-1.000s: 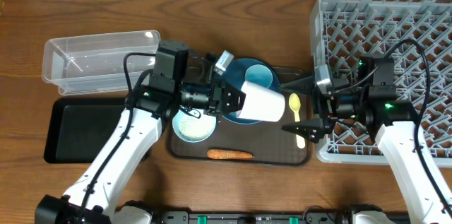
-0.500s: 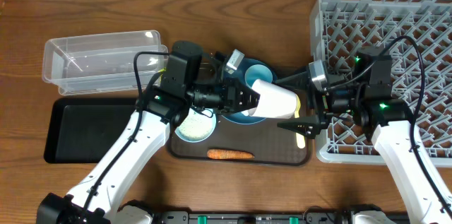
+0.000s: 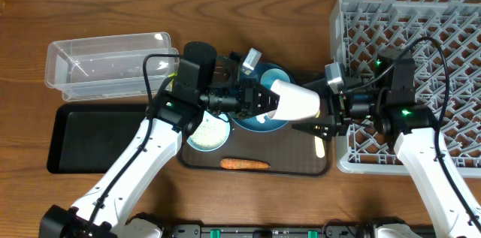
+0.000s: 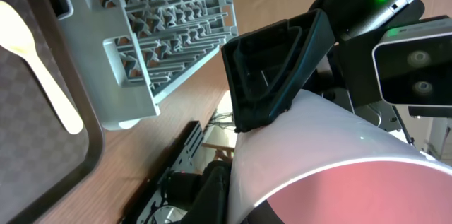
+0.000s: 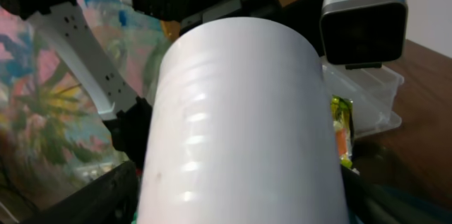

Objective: Sort waste into correct bins and load items into the dishwasher rack
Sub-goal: 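Grasp the pink cup with the right gripper and release the left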

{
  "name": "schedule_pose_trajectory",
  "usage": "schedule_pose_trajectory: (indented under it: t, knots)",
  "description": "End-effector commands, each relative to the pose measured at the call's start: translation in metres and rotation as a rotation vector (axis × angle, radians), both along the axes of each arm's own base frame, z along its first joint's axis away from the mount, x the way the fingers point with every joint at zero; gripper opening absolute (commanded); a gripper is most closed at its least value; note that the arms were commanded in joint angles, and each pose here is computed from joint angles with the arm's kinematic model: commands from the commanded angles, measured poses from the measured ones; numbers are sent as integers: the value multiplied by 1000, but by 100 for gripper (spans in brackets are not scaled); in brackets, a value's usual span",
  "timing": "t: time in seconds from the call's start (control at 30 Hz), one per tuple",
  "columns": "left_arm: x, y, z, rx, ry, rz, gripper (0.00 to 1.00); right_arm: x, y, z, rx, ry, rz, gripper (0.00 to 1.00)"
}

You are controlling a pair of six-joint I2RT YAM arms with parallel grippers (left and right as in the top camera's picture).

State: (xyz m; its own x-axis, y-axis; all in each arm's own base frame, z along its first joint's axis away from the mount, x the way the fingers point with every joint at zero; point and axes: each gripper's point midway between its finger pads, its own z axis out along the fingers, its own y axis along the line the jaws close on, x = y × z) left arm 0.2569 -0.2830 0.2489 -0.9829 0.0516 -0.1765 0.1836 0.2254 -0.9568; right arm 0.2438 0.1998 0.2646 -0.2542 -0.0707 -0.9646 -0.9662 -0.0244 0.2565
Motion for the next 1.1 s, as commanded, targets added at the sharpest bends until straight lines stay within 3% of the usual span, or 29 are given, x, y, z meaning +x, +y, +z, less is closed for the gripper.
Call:
schedule_pose_trajectory:
  t: [0.0, 0.53, 0.9, 1.0, 1.07]
  knots:
    - [4, 0, 5, -2, -11, 16, 6, -5, 4, 11, 29, -27, 43, 77]
    - [5, 0, 5, -2, -11, 16, 6, -3, 4, 15, 39, -81, 51, 76]
    - [5, 0, 5, -2, -13, 16, 6, -3, 4, 15, 39, -81, 50, 61]
    - [5, 0, 5, 0, -31, 16, 17, -2, 4, 15, 34, -61, 45, 59]
    - [5, 0, 5, 0, -67, 7, 35, 1, 4, 12, 19, -23, 25, 59]
